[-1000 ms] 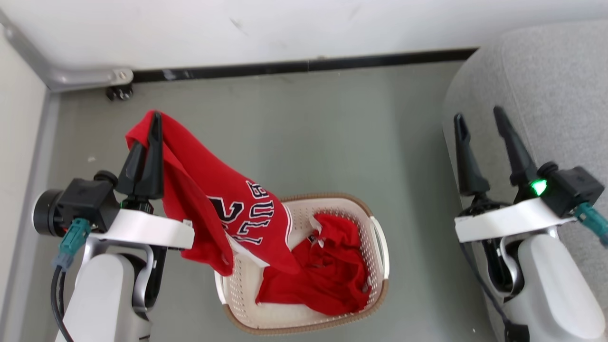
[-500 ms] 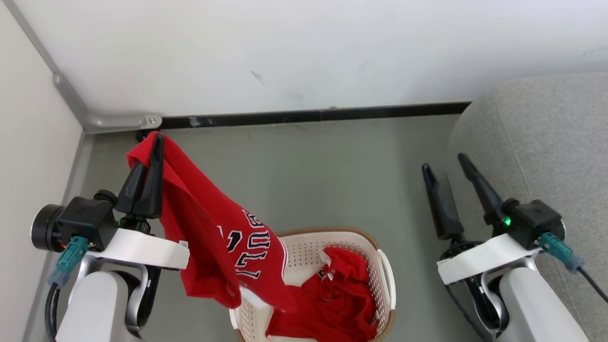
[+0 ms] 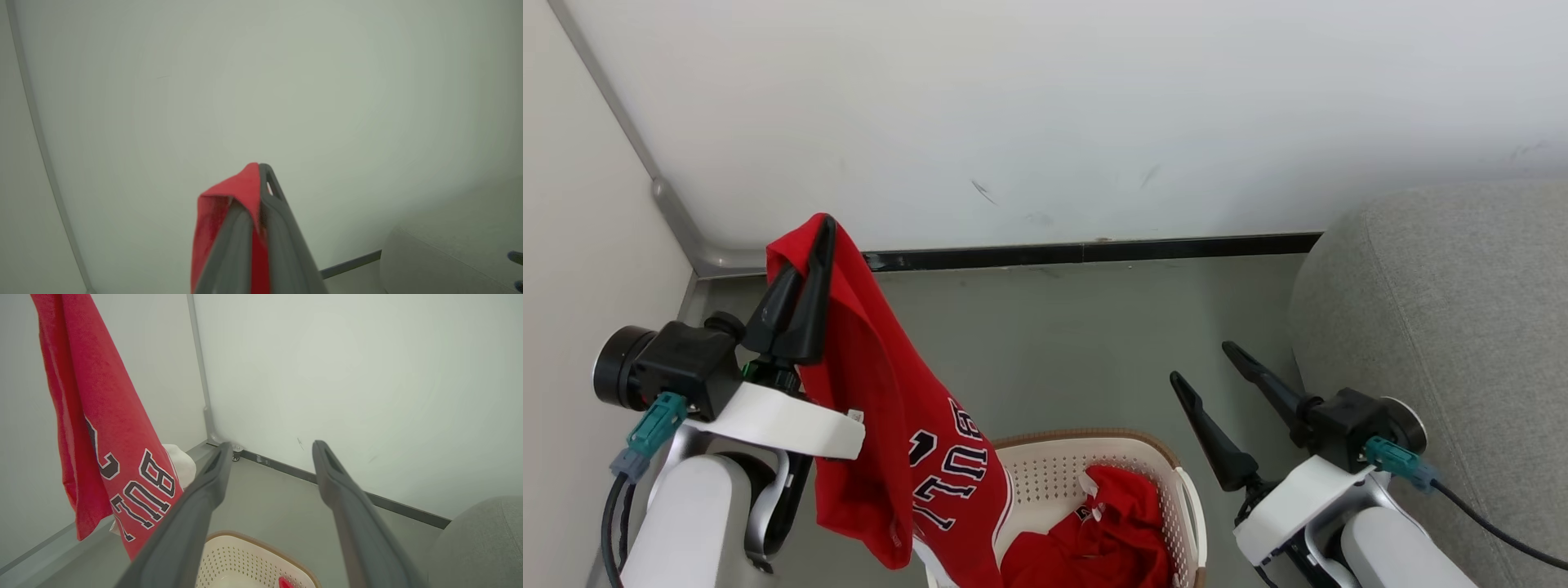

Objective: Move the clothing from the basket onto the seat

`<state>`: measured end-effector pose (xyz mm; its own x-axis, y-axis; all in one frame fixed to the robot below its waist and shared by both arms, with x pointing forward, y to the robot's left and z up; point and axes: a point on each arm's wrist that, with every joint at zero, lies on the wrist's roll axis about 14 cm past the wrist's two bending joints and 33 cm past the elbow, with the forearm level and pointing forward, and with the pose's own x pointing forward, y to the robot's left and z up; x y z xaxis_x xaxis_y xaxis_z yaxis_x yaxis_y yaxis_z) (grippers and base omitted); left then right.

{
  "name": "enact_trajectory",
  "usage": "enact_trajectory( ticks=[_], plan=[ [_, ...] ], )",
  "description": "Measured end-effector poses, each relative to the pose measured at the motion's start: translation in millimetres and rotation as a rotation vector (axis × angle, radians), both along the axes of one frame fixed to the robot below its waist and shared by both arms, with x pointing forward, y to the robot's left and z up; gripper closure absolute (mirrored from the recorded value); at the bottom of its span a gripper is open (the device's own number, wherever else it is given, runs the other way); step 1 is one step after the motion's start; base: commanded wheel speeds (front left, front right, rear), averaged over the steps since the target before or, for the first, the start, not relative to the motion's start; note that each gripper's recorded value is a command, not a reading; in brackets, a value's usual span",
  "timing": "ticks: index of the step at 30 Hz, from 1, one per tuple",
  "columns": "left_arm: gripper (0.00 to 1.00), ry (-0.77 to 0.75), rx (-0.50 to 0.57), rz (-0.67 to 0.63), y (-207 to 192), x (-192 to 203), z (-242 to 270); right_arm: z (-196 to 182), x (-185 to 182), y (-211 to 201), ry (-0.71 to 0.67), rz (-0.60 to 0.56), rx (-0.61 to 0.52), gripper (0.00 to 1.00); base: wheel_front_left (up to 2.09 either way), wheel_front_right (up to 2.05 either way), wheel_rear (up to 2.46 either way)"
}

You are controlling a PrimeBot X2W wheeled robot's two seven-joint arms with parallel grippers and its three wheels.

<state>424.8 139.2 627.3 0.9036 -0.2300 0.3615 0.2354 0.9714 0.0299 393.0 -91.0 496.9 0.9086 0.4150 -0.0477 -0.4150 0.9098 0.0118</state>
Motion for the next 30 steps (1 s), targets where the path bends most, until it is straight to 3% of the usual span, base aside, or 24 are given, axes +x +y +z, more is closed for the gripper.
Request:
enact_trajectory(
  ticks=[21, 30],
  plan=[
    [1.00, -0.065, 0.039, -0.275, -86, -19, 42, -29, -47, 25, 0.153, 0.187, -0.096, 0.00, 0.00, 0.00, 0.00],
    [1.00, -0.155, 0.034, -0.365, -114, -31, 78, -28, -46, 29, 0.153, 0.246, -0.158, 0.00, 0.00, 0.00, 0.00]
  ],
)
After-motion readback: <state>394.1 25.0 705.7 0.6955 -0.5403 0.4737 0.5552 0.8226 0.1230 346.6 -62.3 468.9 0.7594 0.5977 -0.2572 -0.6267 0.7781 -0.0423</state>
